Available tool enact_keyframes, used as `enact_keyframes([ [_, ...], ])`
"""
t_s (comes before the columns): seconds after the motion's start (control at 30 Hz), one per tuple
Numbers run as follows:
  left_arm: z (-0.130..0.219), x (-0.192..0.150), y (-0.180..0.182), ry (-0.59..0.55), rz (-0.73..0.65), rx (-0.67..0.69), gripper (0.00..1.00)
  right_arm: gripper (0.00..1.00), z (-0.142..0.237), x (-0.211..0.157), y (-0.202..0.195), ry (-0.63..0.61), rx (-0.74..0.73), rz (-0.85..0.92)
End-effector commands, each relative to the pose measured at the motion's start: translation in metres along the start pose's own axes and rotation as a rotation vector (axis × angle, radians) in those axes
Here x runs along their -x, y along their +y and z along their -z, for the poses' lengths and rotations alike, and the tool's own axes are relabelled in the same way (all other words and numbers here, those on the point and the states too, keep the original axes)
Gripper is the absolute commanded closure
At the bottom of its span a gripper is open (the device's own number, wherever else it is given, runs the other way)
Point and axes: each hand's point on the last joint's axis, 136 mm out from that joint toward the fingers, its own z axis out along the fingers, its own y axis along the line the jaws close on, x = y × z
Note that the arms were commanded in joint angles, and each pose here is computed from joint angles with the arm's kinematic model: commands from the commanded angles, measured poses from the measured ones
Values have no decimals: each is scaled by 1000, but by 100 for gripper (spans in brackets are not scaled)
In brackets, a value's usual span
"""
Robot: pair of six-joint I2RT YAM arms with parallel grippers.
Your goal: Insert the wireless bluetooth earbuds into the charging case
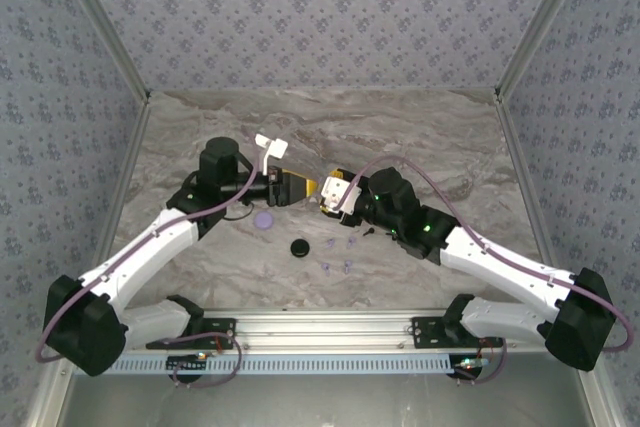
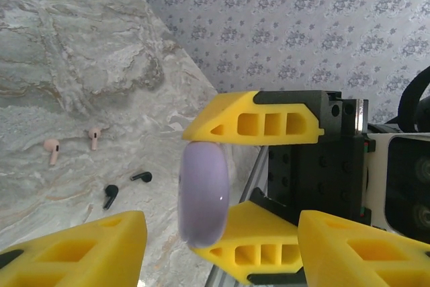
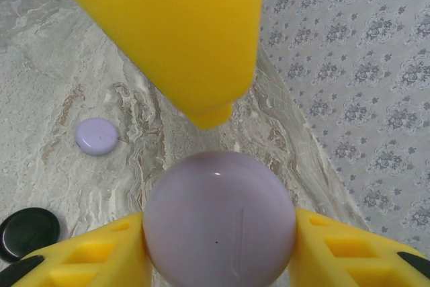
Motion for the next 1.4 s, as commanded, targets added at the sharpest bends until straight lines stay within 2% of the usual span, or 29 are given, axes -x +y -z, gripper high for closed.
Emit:
enact_keyframes([
  [0.0,-4,14,-18,-28,-62,-37,41,49,7,21,-10,-56,-24,20],
  [0.07,-10,9,-19,-12,-61,-47,42,49,7,23,-10,-61,-20,16],
  [0.23,-23,-2,-16,24,-51,-57,52,49,7,22,-9,-56,-13,15],
  [0.57,-24,-5,-15,33,-60,-57,70,48,5,22,-9,-53,-9,1],
  [1.37,-25,-16,-5,50,-51,-39,69,47,-2,14,-17,-29,-18,-49],
])
